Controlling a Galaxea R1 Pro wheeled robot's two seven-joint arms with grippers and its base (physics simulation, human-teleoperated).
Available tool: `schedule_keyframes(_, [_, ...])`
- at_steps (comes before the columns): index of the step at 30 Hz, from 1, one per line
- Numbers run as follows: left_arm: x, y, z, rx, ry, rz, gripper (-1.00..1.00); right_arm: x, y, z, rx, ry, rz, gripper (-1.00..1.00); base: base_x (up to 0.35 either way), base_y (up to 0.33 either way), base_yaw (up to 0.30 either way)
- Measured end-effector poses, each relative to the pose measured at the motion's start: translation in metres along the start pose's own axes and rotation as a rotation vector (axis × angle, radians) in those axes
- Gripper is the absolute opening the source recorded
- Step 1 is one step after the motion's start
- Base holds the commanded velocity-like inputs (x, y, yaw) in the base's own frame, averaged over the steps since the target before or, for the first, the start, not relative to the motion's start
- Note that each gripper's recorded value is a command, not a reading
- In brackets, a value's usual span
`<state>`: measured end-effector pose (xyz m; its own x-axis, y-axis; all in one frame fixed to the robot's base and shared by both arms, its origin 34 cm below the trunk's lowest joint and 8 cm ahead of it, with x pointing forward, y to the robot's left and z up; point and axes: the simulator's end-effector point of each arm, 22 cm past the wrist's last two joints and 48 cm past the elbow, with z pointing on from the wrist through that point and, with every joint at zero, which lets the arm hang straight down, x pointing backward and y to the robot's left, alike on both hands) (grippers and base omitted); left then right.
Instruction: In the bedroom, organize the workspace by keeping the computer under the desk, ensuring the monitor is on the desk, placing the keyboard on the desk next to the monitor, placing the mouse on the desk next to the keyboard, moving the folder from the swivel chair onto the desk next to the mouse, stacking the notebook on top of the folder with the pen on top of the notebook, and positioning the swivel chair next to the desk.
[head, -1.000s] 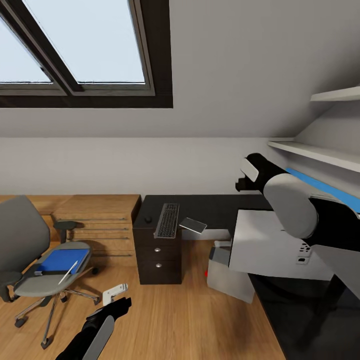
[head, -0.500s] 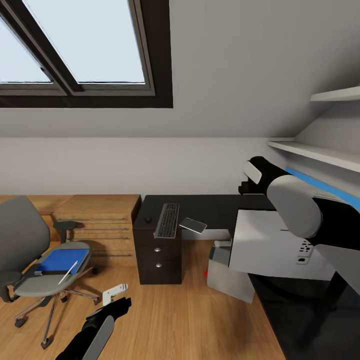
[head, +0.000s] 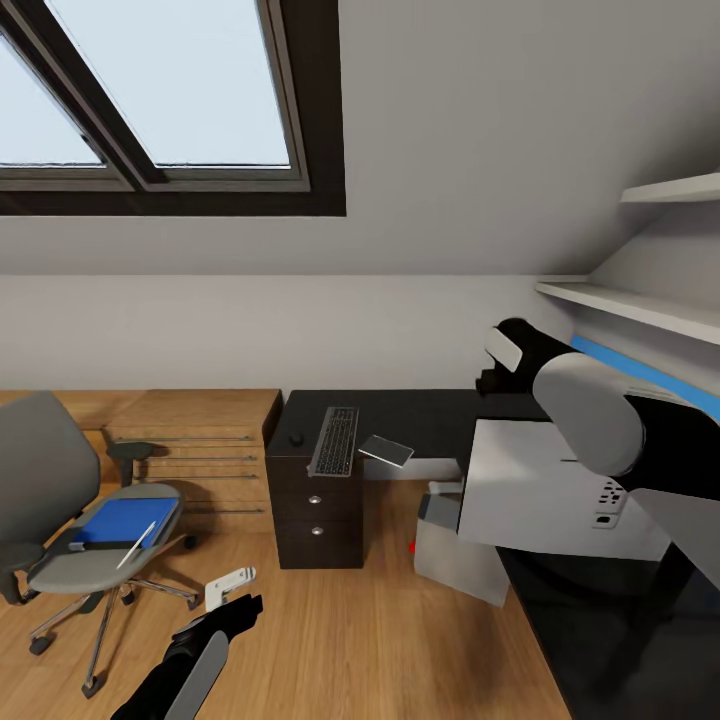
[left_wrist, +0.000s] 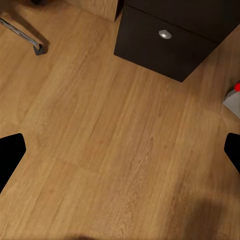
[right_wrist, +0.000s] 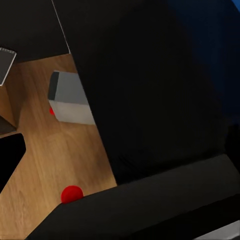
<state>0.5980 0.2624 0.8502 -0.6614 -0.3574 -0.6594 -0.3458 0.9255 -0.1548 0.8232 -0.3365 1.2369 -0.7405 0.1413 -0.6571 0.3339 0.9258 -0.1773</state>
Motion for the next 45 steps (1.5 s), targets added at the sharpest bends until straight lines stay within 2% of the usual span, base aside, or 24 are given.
schedule_keyframes(25, [-0.0002, -0.0009, -0.0001, 0.001, 0.000, -0.001, 1.00, 0.0048, 0.0008, 0.0031, 0.001, 0.010, -0.005, 1.00, -0.050, 0.000, 0.000])
schedule_keyframes(33, [-0.0006, -0.0009, -0.0002, 0.002, -0.001, -0.001, 1.00, 0.0051, 0.0022, 0.0028, 0.000, 0.010, -0.007, 1.00, -0.196, 0.000, 0.000])
schedule_keyframes(45, [-0.0007, -0.0015, -0.0004, 0.003, -0.002, -0.001, 1.00, 0.0052, 0.0028, 0.0026, -0.001, 0.009, -0.007, 1.00, -0.014, 0.000, 0.000])
